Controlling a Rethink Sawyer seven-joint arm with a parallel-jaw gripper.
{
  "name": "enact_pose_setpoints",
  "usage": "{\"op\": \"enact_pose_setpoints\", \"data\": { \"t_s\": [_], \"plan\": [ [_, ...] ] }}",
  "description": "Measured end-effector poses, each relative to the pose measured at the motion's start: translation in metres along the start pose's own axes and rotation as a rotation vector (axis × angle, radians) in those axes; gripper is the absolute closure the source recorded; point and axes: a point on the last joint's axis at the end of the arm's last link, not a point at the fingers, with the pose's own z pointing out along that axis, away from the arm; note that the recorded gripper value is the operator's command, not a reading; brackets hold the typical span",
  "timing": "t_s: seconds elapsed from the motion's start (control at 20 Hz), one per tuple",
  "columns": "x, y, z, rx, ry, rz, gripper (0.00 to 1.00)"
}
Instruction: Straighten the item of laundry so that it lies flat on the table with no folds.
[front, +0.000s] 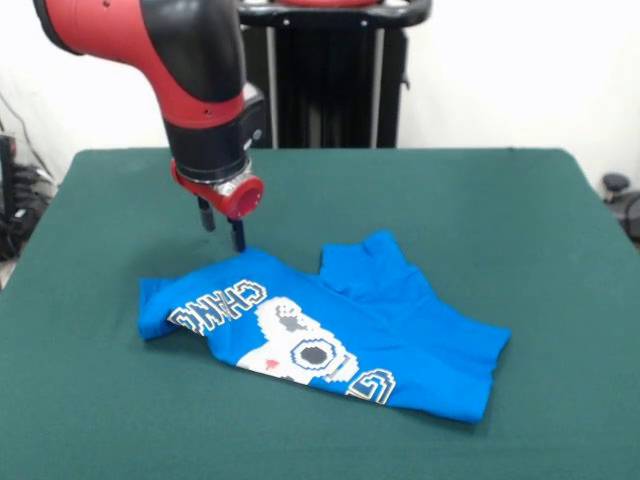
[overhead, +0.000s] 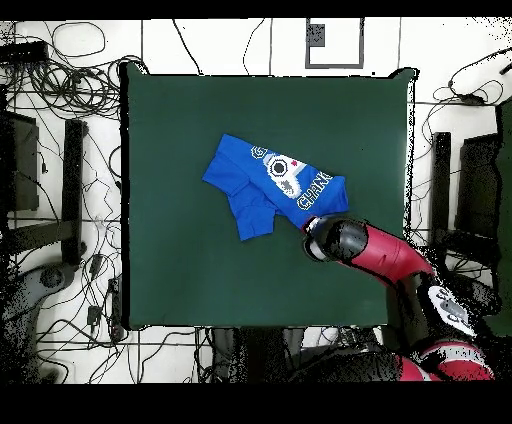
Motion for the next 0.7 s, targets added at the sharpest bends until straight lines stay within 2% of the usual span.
{"op": "enact_pose_setpoints", "data": {
  "t_s": [0.2,0.7],
  "plan": [
    [0.000,0.000,-0.006,0.005,0.010,0.001,0.00],
    [-0.007,0.001,-0.021,-0.002,-0.012,0.001,0.00]
  ]
}}
